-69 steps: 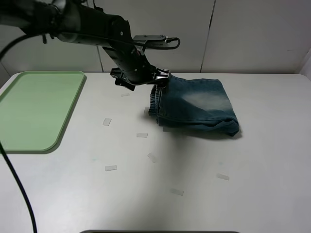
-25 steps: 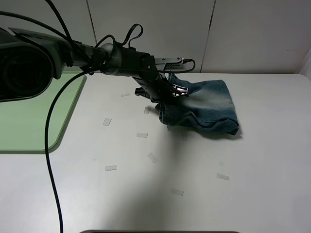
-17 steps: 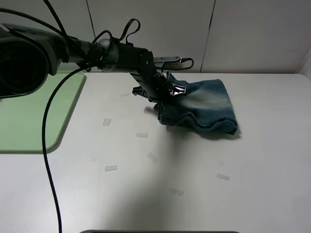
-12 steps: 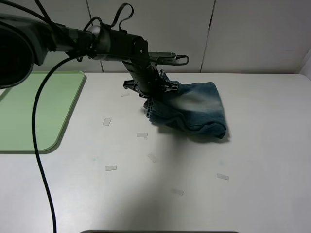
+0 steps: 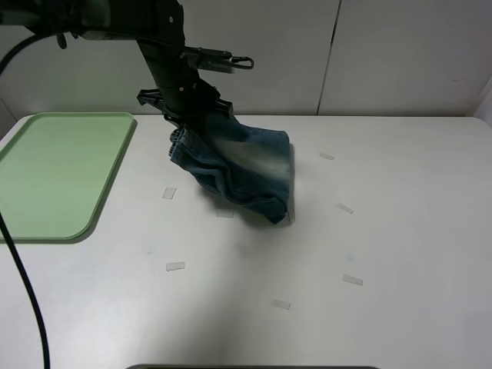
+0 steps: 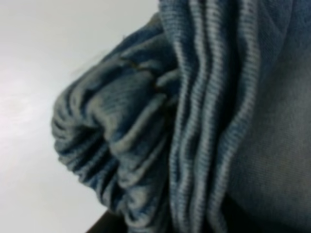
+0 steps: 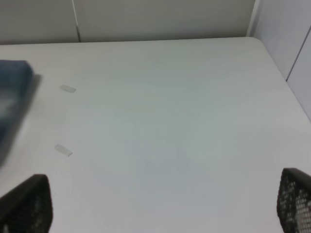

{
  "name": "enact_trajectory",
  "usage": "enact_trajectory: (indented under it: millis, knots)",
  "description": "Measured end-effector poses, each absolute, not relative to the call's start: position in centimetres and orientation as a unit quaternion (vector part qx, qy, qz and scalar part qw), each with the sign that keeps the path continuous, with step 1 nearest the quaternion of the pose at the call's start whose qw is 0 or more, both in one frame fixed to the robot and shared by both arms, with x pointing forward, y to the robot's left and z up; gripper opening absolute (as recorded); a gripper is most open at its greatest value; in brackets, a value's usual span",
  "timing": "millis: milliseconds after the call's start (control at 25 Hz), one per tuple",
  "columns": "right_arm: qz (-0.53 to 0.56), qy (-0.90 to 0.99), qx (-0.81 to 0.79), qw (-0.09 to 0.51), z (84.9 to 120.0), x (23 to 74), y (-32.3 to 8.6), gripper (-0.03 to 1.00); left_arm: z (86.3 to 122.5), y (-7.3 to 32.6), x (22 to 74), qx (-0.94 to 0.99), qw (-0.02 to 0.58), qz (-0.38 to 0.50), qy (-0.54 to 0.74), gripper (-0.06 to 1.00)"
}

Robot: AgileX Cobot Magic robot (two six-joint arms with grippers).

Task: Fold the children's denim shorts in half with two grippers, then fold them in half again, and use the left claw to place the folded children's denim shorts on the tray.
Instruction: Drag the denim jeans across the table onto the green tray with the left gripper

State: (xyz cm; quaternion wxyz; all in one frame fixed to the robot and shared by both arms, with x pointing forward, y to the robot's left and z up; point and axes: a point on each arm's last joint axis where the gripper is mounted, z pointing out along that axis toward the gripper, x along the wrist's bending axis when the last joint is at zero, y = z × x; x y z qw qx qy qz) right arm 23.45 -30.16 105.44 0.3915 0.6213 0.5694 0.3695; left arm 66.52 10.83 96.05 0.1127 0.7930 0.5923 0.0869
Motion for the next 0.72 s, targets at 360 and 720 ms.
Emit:
enact_trajectory:
  millis: [360, 720]
  knots:
    - [0.370, 0.569, 0.621, 0.392, 105.4, 23.4, -30.2, 0.70, 100.0, 19.5, 66.9, 0.771, 0.086, 0.097, 0.624, 0.20]
    - [0.370, 0.569, 0.621, 0.392, 105.4, 23.4, -30.2, 0.70, 98.5, 28.2, 65.9, 0.744, 0.015, 0.056, 0.665, 0.20]
